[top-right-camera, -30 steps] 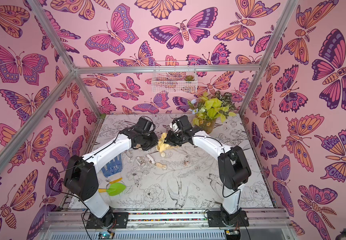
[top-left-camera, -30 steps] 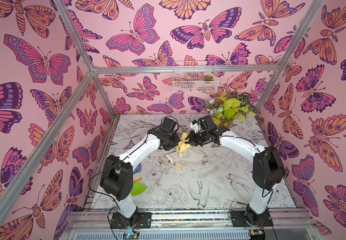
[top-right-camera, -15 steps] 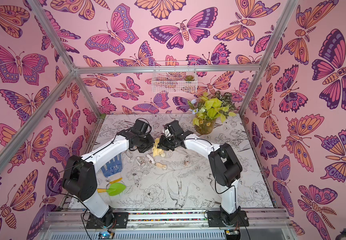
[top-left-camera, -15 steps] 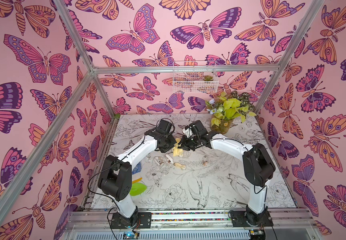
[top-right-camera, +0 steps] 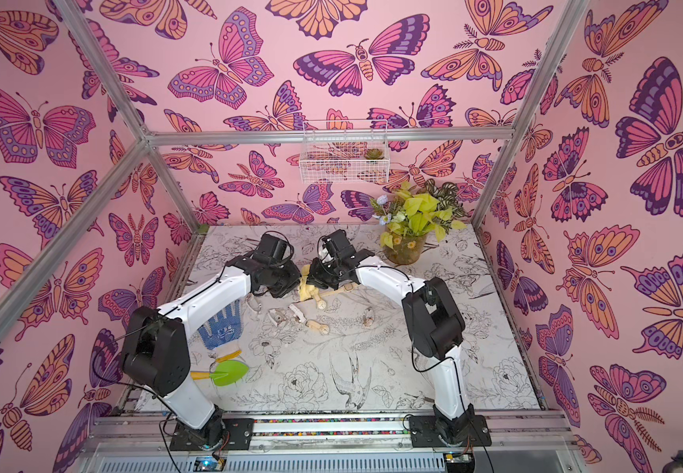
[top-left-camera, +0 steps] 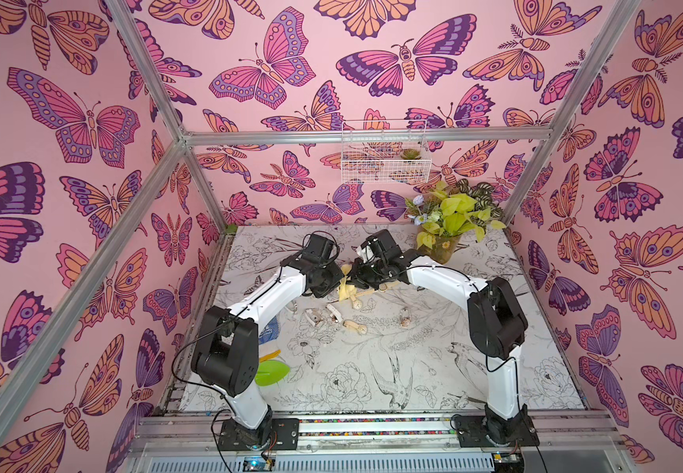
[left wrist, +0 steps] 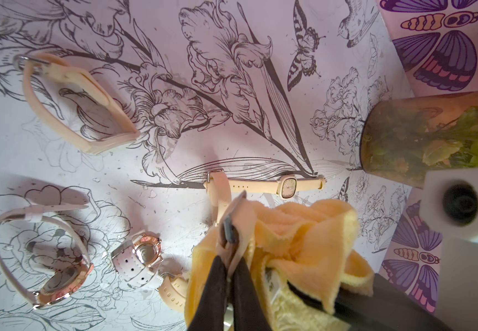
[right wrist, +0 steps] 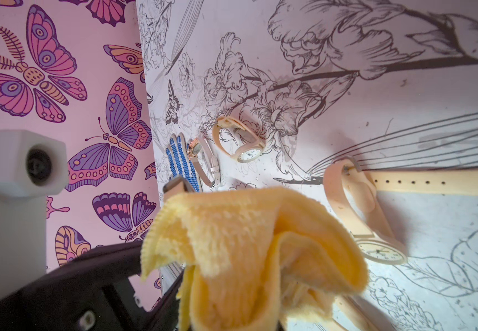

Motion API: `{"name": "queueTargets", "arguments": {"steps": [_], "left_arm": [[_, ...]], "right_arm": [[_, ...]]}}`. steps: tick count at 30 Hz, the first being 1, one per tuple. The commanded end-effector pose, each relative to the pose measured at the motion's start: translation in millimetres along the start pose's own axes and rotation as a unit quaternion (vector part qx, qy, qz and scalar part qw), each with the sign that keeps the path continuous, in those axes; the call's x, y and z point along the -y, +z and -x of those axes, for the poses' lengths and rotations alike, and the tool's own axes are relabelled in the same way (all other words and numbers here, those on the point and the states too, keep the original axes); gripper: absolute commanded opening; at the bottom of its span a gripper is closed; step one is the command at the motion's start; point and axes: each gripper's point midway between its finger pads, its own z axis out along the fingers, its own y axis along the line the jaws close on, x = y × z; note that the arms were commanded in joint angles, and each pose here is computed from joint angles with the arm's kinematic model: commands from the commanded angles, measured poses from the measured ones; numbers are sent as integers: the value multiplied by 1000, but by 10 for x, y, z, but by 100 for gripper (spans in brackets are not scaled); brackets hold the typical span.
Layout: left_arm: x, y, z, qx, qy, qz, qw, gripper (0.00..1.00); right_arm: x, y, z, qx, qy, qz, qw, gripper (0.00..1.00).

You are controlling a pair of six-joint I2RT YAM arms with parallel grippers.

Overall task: Wipe the watch dial
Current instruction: Wipe the dirt from the watch dial.

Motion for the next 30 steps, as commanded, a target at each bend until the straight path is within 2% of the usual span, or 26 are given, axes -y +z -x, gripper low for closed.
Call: {"name": "queueTargets", "arguments": {"steps": [1, 8, 12, 23, 30], "left_arm": [[241, -126, -192, -32, 9, -55, 998, 0], [197, -208, -122, -22, 6, -60, 998, 0], [137, -270, -32, -13, 2, -65, 998, 0], [26, -301, 85, -9, -11, -73, 997, 0], [-46, -255, 69, -16, -21, -78, 997, 0]], "right_arm": [[-97, 19, 222, 23, 15, 16, 999, 0], [91, -215, 679, 65, 56, 12, 996, 0], [162, -437, 759, 80, 57, 7, 995, 0], [162, -743, 462, 78, 34, 2, 996, 0], [22, -701, 214, 75, 37, 56, 995, 0]]}}
